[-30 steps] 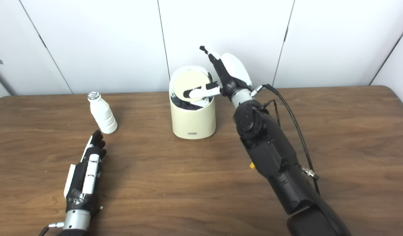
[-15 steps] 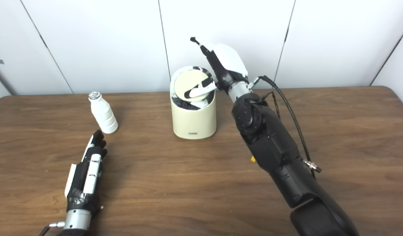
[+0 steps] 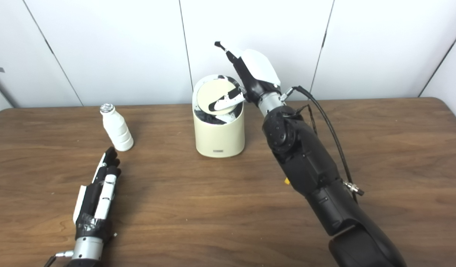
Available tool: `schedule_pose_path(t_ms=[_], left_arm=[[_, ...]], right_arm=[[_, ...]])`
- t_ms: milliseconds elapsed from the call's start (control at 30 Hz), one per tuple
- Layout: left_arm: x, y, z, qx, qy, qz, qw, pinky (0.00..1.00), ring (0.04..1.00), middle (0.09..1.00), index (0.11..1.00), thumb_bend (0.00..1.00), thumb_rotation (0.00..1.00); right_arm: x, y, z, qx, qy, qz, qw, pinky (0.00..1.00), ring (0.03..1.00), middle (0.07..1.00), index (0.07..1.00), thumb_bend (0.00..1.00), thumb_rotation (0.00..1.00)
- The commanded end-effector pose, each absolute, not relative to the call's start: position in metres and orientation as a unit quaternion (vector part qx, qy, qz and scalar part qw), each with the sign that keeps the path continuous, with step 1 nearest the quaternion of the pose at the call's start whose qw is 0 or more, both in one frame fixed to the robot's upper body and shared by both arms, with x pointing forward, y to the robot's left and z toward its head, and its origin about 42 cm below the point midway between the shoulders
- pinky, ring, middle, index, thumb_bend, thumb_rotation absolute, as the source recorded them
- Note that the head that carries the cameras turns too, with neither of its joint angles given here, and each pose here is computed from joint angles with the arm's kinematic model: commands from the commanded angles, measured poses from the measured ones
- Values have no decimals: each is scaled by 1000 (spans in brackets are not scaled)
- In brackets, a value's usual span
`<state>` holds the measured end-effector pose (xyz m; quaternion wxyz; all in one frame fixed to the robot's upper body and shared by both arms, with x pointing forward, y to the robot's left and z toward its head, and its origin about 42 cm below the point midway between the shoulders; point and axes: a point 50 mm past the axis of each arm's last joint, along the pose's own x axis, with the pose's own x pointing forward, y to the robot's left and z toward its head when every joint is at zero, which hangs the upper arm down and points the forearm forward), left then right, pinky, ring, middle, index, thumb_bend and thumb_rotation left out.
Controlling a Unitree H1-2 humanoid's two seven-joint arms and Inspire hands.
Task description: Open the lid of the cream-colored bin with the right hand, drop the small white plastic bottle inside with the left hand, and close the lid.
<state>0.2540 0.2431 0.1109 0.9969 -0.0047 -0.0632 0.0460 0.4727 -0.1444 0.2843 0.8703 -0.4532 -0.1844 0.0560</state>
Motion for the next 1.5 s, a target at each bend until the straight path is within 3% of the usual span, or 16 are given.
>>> schedule_pose_path(t_ms=[0,167,333,467,800,1067,1467], left_arm=[[247,238,97,-15,-45,47,998,1000,1000,1000,1000,363,744],[247,239,97,-12,-45,46,998,1000,1000,1000,1000,364,739],[247,240,98,-10,-46,45,998,1000,1000,1000,1000,341,737],[247,240,99,-5,-47,44,998,1000,1000,1000,1000,333,737],[247,240,100,-6,-47,45,998,1000,1000,1000,1000,324,722],[247,240,99,-8,-45,46,998,1000,1000,1000,1000,338,721],[249,245,99,-8,-48,44,998,1000,1000,1000,1000,326,717]], right_arm=[[475,-154,290,-447,-182,35,875,914,925,921,911,869,99],[472,-154,300,-407,-181,26,895,882,897,906,902,824,194],[469,-159,314,-374,-180,10,910,773,869,900,904,760,318],[468,-163,318,-365,-178,4,914,736,851,891,896,750,331],[467,-170,308,-357,-164,9,920,740,854,888,888,758,312],[451,-197,303,-334,-159,4,929,790,882,904,897,684,337],[395,-245,287,-291,-129,-17,948,758,846,888,885,575,555]])
